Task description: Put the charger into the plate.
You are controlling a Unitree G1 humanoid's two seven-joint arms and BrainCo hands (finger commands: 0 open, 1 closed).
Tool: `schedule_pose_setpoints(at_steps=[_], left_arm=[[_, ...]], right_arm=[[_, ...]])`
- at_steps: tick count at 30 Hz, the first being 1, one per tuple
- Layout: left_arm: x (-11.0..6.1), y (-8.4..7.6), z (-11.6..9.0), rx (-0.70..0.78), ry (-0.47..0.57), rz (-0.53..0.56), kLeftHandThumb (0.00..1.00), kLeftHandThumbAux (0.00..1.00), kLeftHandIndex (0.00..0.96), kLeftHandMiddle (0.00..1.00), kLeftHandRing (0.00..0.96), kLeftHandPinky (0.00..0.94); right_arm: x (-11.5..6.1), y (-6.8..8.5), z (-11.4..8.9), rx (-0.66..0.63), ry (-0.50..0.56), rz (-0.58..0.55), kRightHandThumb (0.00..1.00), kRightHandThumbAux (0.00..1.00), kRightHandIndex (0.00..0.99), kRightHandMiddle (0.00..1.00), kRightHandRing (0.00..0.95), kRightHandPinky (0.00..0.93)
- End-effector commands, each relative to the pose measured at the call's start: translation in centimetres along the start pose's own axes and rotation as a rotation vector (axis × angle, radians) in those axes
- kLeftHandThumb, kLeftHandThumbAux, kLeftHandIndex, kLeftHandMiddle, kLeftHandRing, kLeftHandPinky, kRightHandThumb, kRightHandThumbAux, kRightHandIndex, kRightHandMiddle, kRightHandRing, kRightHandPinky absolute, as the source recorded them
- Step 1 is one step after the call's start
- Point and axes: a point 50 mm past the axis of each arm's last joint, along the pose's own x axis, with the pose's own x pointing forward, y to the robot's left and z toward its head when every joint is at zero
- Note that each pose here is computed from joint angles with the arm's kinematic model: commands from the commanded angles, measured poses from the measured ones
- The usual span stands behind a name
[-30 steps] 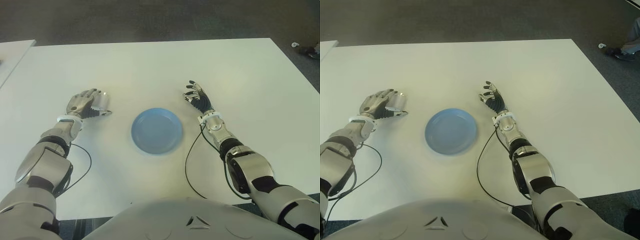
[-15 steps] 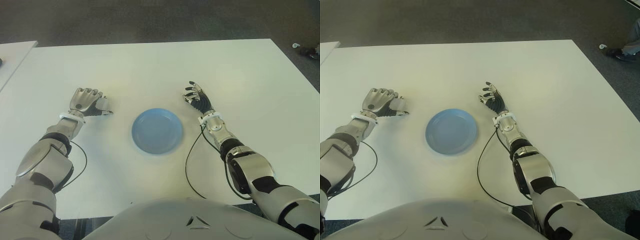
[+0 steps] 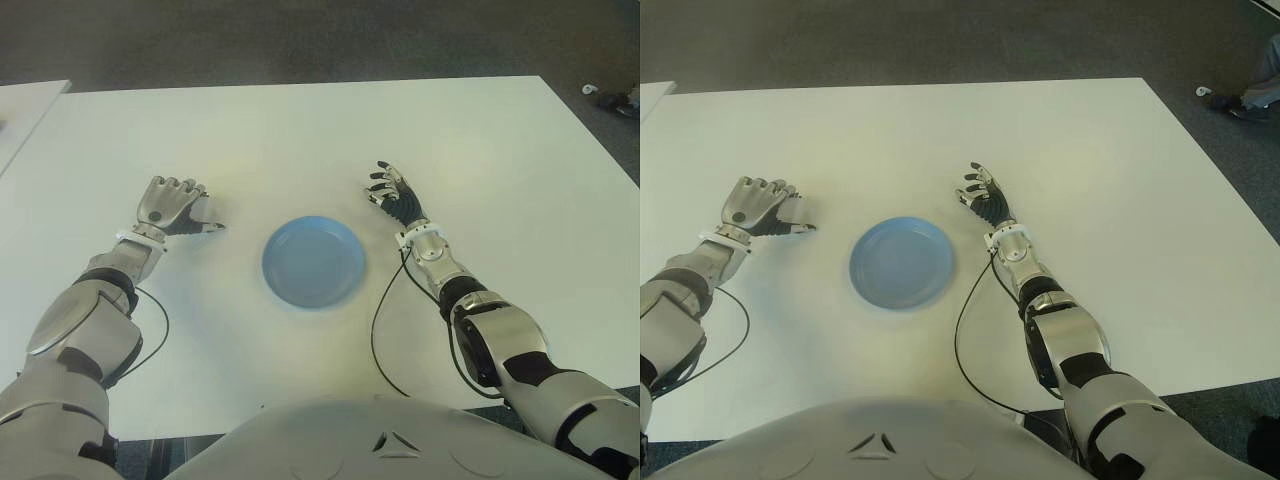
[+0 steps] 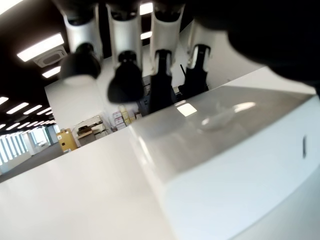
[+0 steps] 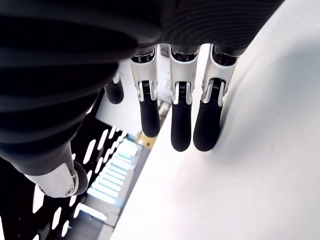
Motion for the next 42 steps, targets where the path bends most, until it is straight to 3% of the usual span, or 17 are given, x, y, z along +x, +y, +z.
schedule_pose_setpoints(at_steps=[1, 23, 34, 42], left_arm=[[-1.2, -0.8, 0.7, -0.008, -0.069, -0.028, 0.243, 0.728, 0.781, 0.884, 0.864, 0.872], [-0.5, 0.4, 0.3, -0.073, -0.096, 0.054, 0.263, 0.691, 0.812, 0.912, 0.897, 0.897], [2.3, 3.9, -0.5, -0.127, -0.124, 0.233, 0.284, 0.665, 0.825, 0.916, 0.903, 0.901], [3.4, 5.6, -0.5, -0.177, -0.124, 0.362, 0.310, 0.654, 0.832, 0.921, 0.904, 0.906]], right_arm=[[-2.6, 2.4, -3.8, 0.014, 0.192, 0.115, 0.000, 0.606, 0.043, 0.240, 0.292, 0.313], [-2.4, 2.6, -3.7, 0.014, 0.211, 0.120, 0.000, 0.600, 0.032, 0.227, 0.294, 0.310], [-2.4, 2.7, -3.7, 0.004, 0.210, 0.124, 0.000, 0.576, 0.031, 0.239, 0.304, 0.322], [-2.4, 2.7, -3.7, -0.001, 0.210, 0.124, 0.000, 0.569, 0.031, 0.245, 0.305, 0.322]])
